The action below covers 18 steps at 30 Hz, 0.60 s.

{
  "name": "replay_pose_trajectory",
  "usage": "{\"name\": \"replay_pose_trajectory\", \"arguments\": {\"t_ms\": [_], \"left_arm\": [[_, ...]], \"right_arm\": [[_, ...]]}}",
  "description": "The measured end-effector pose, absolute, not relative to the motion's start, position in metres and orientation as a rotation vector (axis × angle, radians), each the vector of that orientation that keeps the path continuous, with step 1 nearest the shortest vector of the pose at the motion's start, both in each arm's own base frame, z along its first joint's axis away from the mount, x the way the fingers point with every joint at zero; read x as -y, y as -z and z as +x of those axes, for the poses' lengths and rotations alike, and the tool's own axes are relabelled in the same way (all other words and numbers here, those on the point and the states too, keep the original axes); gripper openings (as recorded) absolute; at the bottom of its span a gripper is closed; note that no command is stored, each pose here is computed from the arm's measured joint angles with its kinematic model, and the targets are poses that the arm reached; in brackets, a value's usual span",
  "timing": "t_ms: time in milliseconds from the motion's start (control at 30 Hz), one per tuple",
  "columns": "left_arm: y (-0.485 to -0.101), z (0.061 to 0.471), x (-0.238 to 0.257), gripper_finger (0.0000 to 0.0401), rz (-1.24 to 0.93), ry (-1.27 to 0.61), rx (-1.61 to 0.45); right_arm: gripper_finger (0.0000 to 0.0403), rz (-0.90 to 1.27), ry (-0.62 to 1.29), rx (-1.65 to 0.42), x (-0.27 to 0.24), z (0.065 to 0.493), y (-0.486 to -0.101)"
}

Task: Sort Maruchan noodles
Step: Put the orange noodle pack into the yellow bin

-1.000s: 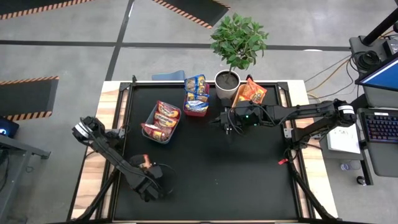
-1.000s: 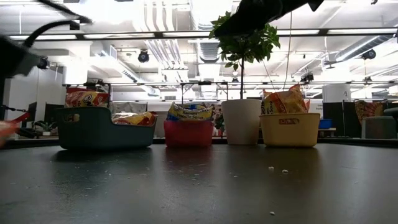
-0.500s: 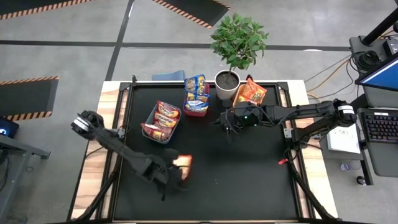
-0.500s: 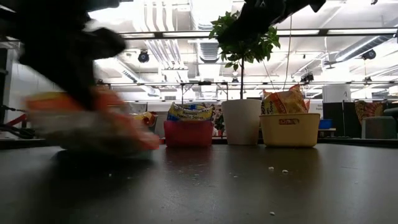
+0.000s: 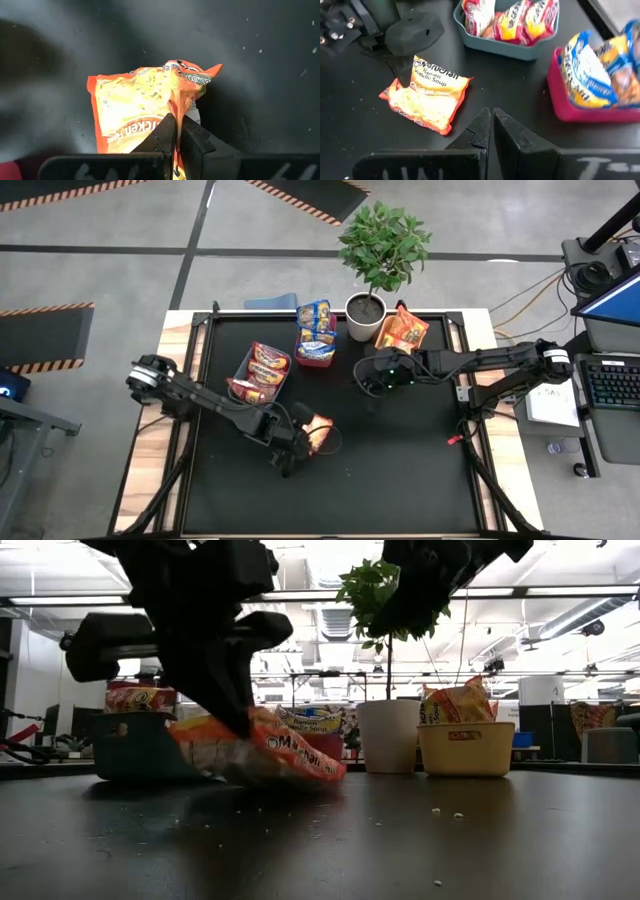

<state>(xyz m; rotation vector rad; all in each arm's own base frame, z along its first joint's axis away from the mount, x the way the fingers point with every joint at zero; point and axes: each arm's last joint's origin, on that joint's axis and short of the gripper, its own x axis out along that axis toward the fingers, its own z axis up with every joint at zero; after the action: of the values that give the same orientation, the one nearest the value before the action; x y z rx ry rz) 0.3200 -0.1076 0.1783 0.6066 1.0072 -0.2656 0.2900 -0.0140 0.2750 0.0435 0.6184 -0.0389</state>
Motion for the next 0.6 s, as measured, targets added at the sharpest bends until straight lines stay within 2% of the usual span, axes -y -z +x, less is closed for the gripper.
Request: {"name": "replay_pose_trajectory", "arguments": {"t_ms": [167,600], "left_arm": [[-0.171,0.322,0.106,0.0007,0.651,0.291,-1.027],[-0.172,0.33,0.089,0.008,0.733,0.368,-0.997]], "right_arm": [[0.0013,0.13,0.068,-0.656,0.014,0.286,-0.261],[0.0013,0.308,0.147,-0.739,0.013,0.276,-0.232]]}}
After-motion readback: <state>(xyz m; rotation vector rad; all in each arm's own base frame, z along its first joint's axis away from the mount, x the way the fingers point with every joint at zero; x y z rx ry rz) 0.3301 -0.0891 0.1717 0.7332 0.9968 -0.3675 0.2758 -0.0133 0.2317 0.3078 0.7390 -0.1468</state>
